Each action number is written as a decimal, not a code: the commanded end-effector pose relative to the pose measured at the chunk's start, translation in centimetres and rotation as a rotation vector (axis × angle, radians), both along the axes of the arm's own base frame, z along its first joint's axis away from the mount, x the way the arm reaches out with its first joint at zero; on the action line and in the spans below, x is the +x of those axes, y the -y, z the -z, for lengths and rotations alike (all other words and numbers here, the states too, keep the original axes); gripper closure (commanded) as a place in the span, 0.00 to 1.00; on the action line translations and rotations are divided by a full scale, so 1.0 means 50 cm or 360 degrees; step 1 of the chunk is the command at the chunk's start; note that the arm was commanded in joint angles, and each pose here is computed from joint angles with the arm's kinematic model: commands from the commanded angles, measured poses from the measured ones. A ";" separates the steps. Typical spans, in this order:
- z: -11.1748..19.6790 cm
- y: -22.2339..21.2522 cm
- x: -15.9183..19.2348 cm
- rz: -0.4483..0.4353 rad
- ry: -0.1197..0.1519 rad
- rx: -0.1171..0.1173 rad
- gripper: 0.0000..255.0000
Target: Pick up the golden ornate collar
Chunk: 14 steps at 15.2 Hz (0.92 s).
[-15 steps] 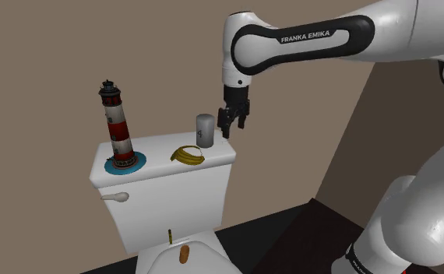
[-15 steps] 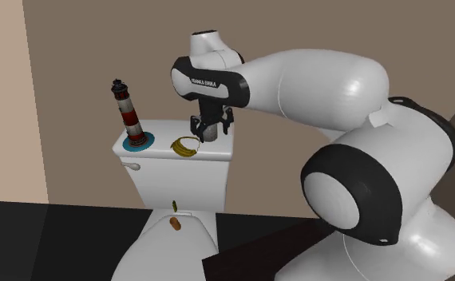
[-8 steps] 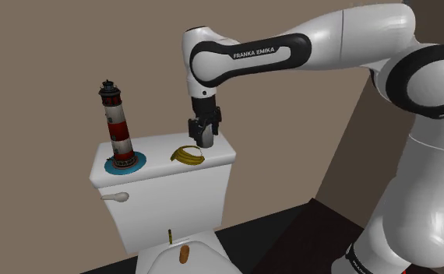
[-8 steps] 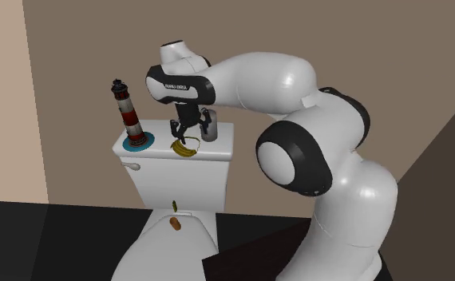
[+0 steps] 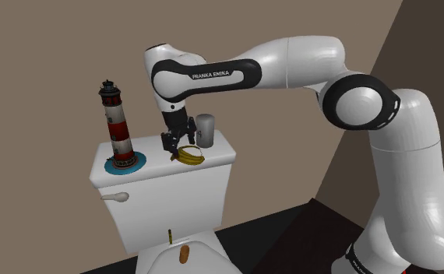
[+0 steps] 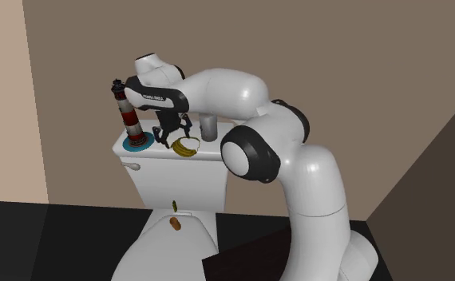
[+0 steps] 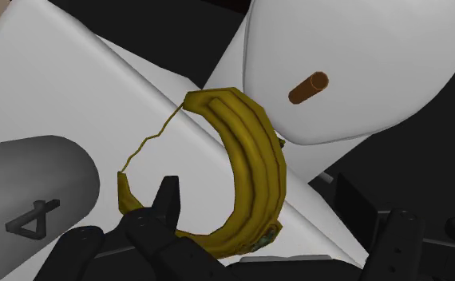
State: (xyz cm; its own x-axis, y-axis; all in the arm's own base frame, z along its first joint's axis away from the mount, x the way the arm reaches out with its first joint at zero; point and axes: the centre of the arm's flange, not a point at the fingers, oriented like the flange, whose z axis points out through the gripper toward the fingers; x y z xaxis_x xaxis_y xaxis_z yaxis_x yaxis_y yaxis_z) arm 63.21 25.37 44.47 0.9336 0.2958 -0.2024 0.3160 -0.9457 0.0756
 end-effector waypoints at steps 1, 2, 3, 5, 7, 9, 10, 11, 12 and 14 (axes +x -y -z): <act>0.020 -0.008 0.003 -0.0005 -0.0004 -0.0004 0.00; 0.031 -0.008 0.003 -0.0005 -0.0004 -0.0005 0.00; 0.042 -0.008 0.003 -0.0005 -0.0004 -0.0005 0.00; 0.063 -0.008 0.003 -0.0005 -0.0004 -0.0005 0.00; 0.079 -0.008 0.003 -0.0005 -0.0004 -0.0004 0.00; 0.080 -0.008 0.002 -0.0005 -0.0004 -0.0004 1.00; 0.080 -0.007 0.002 -0.0005 -0.0004 -0.0004 1.00; 0.081 -0.007 0.002 -0.0005 -0.0004 -0.0004 1.00; 0.080 -0.007 0.002 -0.0005 -0.0004 -0.0004 1.00; 0.080 -0.007 0.002 -0.0005 -0.0004 -0.0004 1.00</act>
State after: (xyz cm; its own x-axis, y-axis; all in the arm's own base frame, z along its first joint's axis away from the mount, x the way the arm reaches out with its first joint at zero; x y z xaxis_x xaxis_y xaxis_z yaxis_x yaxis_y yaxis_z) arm 63.31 25.75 40.47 0.9321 0.2983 -0.2052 0.3193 -0.9445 0.0773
